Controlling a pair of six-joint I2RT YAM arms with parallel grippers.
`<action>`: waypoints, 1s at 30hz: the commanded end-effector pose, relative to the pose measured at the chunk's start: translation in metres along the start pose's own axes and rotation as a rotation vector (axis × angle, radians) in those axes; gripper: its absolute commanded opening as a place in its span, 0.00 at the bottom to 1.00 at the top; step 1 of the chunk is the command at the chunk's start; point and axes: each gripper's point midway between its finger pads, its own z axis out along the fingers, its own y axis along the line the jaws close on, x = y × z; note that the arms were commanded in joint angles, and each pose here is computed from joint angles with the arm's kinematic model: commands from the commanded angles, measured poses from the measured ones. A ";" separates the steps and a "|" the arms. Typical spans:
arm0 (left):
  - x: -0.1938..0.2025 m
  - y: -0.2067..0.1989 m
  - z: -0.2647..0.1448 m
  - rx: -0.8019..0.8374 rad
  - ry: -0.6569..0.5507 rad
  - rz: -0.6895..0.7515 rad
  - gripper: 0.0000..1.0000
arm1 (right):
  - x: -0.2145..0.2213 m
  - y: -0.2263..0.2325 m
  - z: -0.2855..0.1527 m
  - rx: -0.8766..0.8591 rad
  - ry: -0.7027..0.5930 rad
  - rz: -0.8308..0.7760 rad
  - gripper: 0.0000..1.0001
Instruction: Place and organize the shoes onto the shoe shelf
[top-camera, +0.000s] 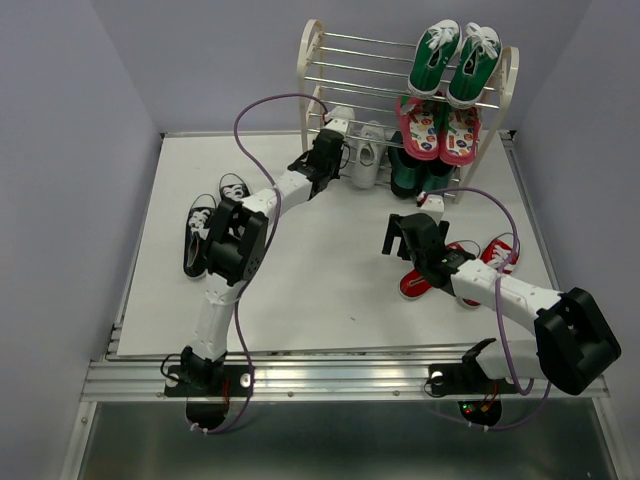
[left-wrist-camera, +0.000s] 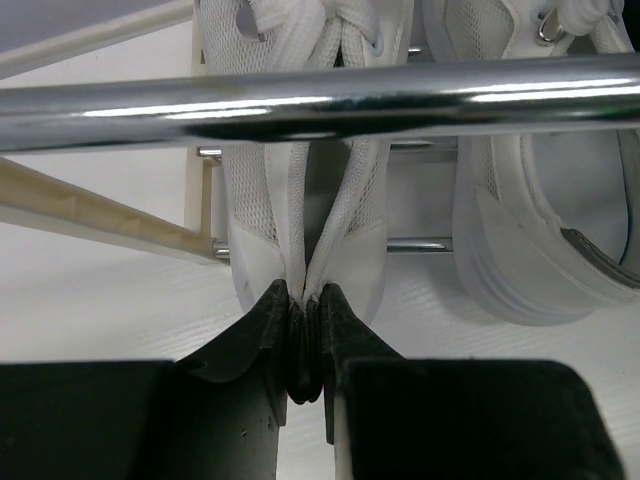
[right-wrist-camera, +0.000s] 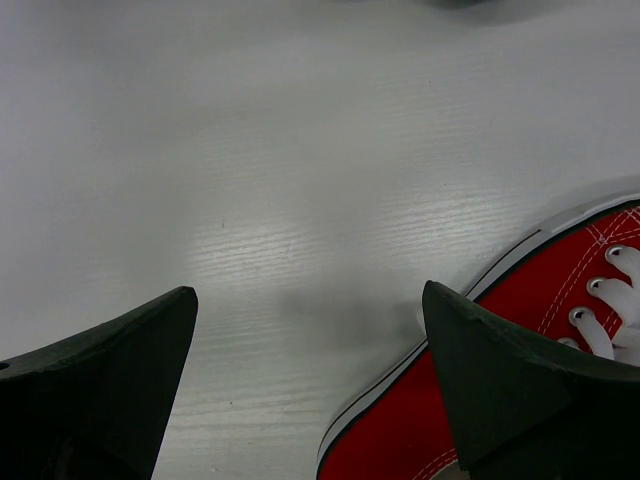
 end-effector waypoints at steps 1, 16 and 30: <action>-0.089 0.008 -0.009 0.003 -0.240 -0.078 0.00 | -0.012 -0.001 0.002 0.014 -0.050 0.017 1.00; -0.085 0.003 0.006 0.017 -0.236 -0.078 0.00 | -0.019 -0.001 0.003 0.021 -0.087 0.035 1.00; -0.080 -0.001 0.012 0.037 -0.215 -0.103 0.16 | -0.020 -0.004 0.004 0.040 -0.092 0.034 1.00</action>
